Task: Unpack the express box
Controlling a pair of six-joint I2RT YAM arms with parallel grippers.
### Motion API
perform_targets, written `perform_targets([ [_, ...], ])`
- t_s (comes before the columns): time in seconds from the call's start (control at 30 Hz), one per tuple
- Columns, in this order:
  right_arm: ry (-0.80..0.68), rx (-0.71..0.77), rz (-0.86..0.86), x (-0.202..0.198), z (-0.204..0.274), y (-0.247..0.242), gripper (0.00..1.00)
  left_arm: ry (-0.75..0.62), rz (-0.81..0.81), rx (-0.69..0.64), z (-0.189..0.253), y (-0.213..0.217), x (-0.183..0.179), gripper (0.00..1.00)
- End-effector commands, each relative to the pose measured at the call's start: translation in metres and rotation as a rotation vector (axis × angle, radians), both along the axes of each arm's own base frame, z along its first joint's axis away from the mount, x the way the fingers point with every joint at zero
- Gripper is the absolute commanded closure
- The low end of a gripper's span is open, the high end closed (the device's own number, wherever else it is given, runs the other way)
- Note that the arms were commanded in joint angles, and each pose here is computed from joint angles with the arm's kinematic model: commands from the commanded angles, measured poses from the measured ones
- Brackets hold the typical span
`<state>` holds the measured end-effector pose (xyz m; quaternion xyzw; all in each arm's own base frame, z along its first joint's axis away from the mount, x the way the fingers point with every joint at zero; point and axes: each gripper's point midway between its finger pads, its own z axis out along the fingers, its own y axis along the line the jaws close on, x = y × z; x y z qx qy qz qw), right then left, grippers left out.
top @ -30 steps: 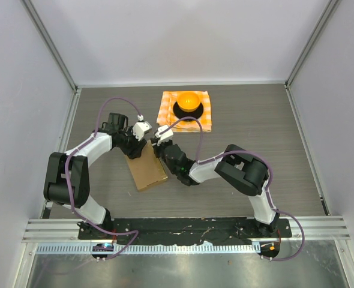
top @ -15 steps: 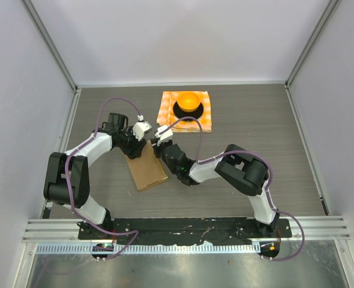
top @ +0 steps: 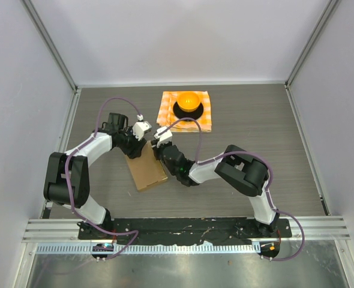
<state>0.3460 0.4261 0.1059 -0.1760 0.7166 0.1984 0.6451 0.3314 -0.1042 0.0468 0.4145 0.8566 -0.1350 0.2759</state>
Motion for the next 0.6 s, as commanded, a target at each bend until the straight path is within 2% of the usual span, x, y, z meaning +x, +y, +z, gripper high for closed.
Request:
perform_targets([
  [0.0, 0.02, -0.017, 0.019, -0.025, 0.01, 0.004, 0.99, 0.174, 0.061, 0.075, -0.029, 0.016, -0.038, 0.48],
  [0.13, 0.013, -0.039, 0.031, -0.042, 0.022, 0.008, 0.99, 0.185, 0.082, 0.09, -0.033, 0.019, -0.038, 0.58],
  [0.33, 0.047, -0.062, 0.017, -0.058, 0.032, 0.001, 0.99, 0.209, 0.098, 0.128, -0.041, 0.026, -0.043, 0.66],
  [0.57, 0.103, -0.047, -0.013, -0.061, 0.036, 0.002, 0.99, 0.226, 0.096, 0.126, -0.042, 0.024, -0.049, 0.69],
])
